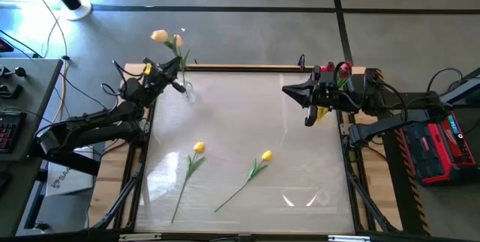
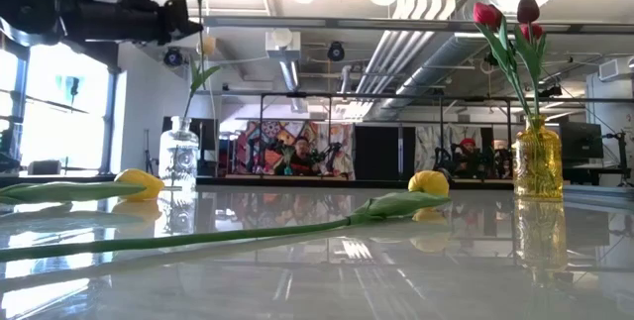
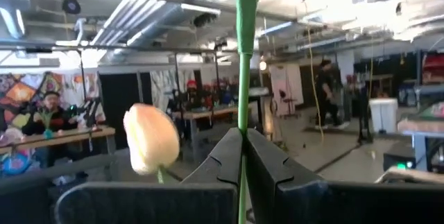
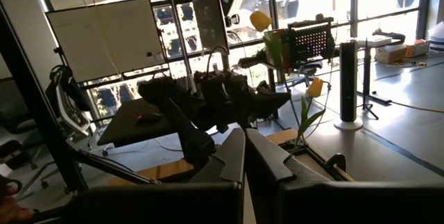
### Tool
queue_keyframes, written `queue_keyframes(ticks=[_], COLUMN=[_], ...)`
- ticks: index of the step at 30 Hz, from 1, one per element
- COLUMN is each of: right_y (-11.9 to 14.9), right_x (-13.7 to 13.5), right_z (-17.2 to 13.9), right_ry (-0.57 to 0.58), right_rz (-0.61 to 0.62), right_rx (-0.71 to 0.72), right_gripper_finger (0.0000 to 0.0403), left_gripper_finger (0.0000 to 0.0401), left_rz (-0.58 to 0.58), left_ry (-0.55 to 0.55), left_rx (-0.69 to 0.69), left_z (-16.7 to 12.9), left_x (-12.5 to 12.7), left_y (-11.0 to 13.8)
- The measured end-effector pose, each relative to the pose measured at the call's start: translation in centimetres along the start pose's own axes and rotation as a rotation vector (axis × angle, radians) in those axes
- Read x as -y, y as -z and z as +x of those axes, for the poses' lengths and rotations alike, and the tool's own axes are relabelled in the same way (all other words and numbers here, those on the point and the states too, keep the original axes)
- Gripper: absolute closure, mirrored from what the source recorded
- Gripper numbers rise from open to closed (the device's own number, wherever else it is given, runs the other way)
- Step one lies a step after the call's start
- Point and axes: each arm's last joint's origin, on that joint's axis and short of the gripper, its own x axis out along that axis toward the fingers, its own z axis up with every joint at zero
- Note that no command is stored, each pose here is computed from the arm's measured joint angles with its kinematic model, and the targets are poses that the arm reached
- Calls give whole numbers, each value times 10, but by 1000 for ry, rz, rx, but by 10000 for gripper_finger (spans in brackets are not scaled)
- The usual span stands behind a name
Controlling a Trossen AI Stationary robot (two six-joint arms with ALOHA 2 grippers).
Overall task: Sort flowers into vase by color
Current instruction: Put the light pink tulip into the transparent vase
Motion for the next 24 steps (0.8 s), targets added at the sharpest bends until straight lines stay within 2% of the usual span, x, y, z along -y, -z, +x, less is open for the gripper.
queue_keyframes(ticks=[8, 12, 19, 24], right_y=[0, 0, 0, 0], right_x=[0, 0, 0, 0], right_z=[0, 0, 0, 0], right_ry=[0, 0, 0, 0], right_rz=[0, 0, 0, 0], right_rx=[0, 0, 0, 0], right_gripper_finger=[402, 402, 402, 402], left_gripper_finger=[401, 401, 401, 401], left_rz=[47, 28, 3, -12], left_ry=[-8, -7, -21, -24], left_rx=[-114, -191, -204, -166], left_z=[1, 0, -1, -2], left_x=[-4, -5, -6, -7], left_y=[12, 20, 21, 10])
